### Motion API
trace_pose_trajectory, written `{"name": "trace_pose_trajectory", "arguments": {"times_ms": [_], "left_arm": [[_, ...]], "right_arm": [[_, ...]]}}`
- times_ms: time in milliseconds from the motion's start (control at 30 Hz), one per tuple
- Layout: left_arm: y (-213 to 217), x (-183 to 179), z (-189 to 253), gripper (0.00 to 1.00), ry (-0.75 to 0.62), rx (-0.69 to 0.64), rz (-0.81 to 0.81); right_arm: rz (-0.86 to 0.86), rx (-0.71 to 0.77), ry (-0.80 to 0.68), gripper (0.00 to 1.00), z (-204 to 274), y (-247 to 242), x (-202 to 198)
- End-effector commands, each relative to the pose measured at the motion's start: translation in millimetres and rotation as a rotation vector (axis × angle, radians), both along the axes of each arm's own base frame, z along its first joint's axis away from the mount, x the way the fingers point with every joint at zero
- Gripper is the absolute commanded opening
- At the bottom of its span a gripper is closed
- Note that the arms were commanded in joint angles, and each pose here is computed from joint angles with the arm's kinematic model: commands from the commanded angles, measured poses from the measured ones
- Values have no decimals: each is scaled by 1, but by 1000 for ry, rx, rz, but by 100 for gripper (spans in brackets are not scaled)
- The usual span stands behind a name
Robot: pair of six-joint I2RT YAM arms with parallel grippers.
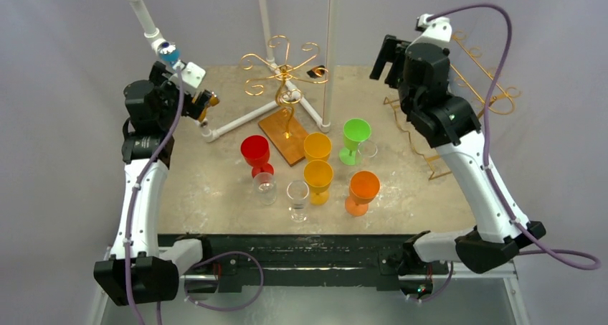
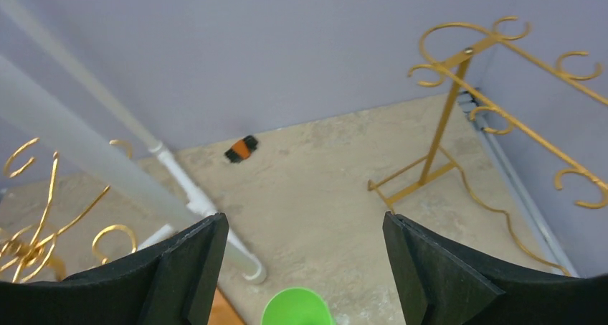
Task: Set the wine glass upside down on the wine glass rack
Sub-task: Move the distractor to the center of the board.
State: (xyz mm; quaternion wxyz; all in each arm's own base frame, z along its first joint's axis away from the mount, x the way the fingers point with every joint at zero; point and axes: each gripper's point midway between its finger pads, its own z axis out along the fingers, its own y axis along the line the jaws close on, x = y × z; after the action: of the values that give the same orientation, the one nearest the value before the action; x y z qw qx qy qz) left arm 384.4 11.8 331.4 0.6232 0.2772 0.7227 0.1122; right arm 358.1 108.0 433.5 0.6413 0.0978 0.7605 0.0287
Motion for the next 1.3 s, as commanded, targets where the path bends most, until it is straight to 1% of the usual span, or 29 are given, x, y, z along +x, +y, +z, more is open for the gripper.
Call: {"name": "trace_pose_trajectory", "arguments": {"times_ms": [0,67,200,333,400,500,567,667,800,967,1133,1200,1267], "left_arm": [[-41,-51,-74,99,369,-149,-173],[-56,-65,-62,100,376,-185,-251],[-82,-86,-39,100,402,-264,-385],[-101,-97,-18,100,422,-347,-480],[-103,-95,-13,100,418,-365,-489],[-94,-80,-21,100,405,-350,-426],[-91,-77,-25,100,412,-346,-414],[-98,-84,-24,100,424,-356,-464],[-108,-94,-15,100,413,-371,-532],[-120,-104,6,99,413,-452,-581],[-126,-114,14,94,419,-521,-583],[-126,-118,14,90,411,-518,-585],[-122,-114,19,86,368,-506,-554]], "right_arm": [[-132,-7,-21,90,26,-31,6],[-192,-19,-24,91,35,-41,7],[-310,-43,-15,94,38,-69,11],[-391,-28,13,94,31,-101,20],[-395,-21,43,94,19,-107,27],[-367,-23,83,93,-2,-102,34],[-381,-26,95,93,-12,-104,34],[-431,-38,107,94,-18,-123,31],[-466,-32,100,94,-12,-143,33],[-478,-32,108,94,-11,-148,43],[-517,-44,112,94,-11,-156,51],[-500,-37,113,93,-12,-153,55],[-484,-30,117,93,-15,-150,58]]}}
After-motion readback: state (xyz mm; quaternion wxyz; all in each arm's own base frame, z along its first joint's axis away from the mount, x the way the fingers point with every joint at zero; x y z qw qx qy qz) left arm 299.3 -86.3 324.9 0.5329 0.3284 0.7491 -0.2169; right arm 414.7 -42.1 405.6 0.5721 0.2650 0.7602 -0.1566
